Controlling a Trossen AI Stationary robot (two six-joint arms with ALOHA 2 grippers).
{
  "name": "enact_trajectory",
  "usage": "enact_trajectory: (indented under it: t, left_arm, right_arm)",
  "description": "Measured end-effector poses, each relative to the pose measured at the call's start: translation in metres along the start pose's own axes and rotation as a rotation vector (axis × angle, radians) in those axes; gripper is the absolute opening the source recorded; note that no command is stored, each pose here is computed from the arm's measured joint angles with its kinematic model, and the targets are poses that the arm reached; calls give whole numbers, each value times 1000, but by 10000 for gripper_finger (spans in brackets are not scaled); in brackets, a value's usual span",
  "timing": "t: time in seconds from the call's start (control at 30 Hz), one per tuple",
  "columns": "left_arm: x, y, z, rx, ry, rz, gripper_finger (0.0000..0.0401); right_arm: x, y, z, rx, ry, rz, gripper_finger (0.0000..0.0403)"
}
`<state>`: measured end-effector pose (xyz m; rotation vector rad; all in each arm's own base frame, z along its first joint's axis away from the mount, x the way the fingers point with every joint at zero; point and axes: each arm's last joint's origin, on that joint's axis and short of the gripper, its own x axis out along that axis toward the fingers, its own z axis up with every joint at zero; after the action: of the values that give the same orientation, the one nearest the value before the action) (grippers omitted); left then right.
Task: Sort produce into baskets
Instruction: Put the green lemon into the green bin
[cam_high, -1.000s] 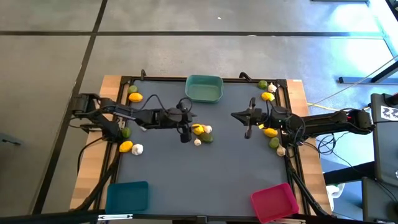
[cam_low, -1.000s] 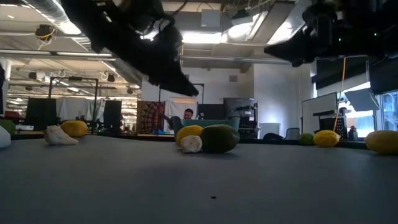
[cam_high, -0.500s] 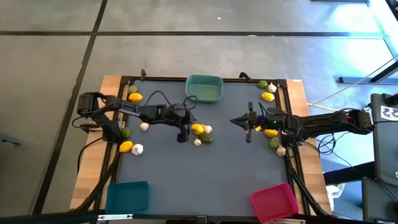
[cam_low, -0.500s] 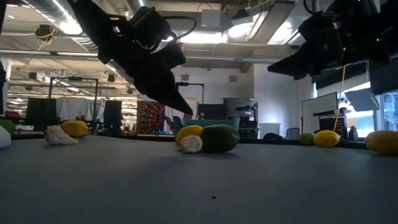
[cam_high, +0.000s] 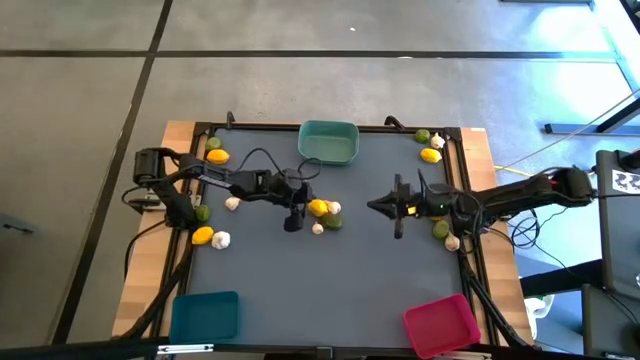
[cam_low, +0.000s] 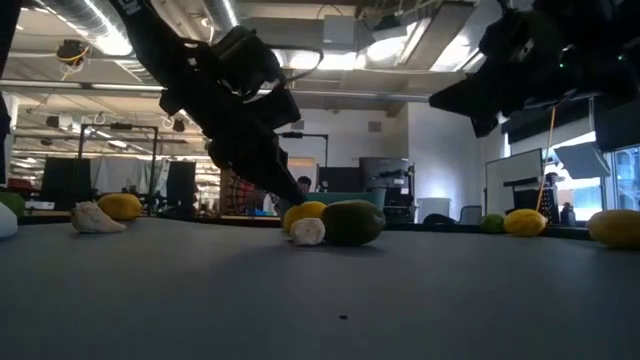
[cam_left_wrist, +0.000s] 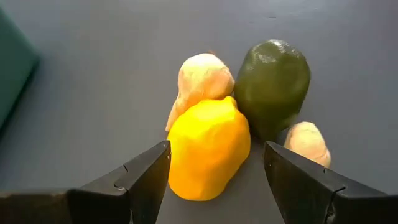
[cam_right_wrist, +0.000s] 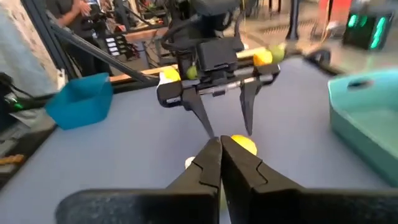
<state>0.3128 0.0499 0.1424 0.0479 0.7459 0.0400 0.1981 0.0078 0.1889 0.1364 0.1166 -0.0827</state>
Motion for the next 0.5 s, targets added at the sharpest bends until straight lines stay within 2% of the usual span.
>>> enact_trajectory:
  t: [0.1,0.33,0.5]
  left_arm:
    - [0,1,1,31,-7,15,253]
    - [0,2,1,46,-9,26,253]
    - [5,7,-2,14,-17,12,253]
  right_arm:
    - [1,4,4,-67,-58,-27,10]
    - [2,5,7,-92,-99,-25,10]
    - [2,5,7,-94,-98,-25,10]
